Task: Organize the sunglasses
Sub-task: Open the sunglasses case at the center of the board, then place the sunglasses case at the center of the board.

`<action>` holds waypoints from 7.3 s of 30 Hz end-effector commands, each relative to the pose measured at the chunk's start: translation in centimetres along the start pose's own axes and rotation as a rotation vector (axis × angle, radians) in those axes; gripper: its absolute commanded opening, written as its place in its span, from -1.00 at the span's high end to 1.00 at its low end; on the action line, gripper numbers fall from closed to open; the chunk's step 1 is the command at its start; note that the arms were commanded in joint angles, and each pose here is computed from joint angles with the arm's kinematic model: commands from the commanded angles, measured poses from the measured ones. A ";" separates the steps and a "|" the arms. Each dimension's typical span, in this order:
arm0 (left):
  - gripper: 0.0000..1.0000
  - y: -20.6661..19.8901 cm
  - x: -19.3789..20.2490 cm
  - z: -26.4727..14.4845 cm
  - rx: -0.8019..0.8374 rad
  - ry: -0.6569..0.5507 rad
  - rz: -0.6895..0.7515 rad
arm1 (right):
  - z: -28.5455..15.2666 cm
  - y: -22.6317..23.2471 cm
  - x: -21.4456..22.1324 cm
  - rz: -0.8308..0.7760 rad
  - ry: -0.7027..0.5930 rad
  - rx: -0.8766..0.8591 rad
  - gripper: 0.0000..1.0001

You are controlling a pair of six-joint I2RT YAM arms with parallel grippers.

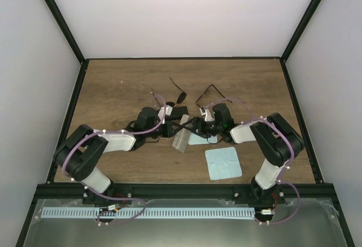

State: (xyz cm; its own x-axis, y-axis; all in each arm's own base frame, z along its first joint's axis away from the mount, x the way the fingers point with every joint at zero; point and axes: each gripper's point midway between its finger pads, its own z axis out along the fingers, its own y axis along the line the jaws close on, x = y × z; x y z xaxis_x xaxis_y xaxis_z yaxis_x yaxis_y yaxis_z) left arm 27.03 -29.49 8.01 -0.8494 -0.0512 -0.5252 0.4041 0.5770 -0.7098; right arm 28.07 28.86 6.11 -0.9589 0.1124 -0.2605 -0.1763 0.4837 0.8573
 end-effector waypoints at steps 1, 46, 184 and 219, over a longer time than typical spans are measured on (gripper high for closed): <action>0.92 5.5 6.6 1.4 -0.151 0.201 -0.170 | -0.3 5.0 1.0 -0.281 0.023 -0.161 0.99; 0.44 1.8 7.4 -1.1 -0.104 0.243 -0.035 | 0.0 3.4 0.2 -0.266 -0.008 -0.093 0.99; -0.99 5.3 0.5 -11.4 -0.452 -0.198 0.018 | 3.6 4.8 5.2 -0.270 0.317 -0.237 -0.40; -0.40 6.0 0.5 -12.1 -0.498 -0.213 -0.011 | -0.3 6.5 1.9 -0.429 0.066 0.000 0.96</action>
State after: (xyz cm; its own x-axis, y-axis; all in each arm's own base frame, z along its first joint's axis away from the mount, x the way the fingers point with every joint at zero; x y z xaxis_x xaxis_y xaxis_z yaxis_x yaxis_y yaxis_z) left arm 25.09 -16.81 9.38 -0.7451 -0.1839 -0.6411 0.1631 0.8818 -0.4425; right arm 25.65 31.67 11.33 -0.8155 -0.1350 -0.5628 -0.5533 0.4672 0.6896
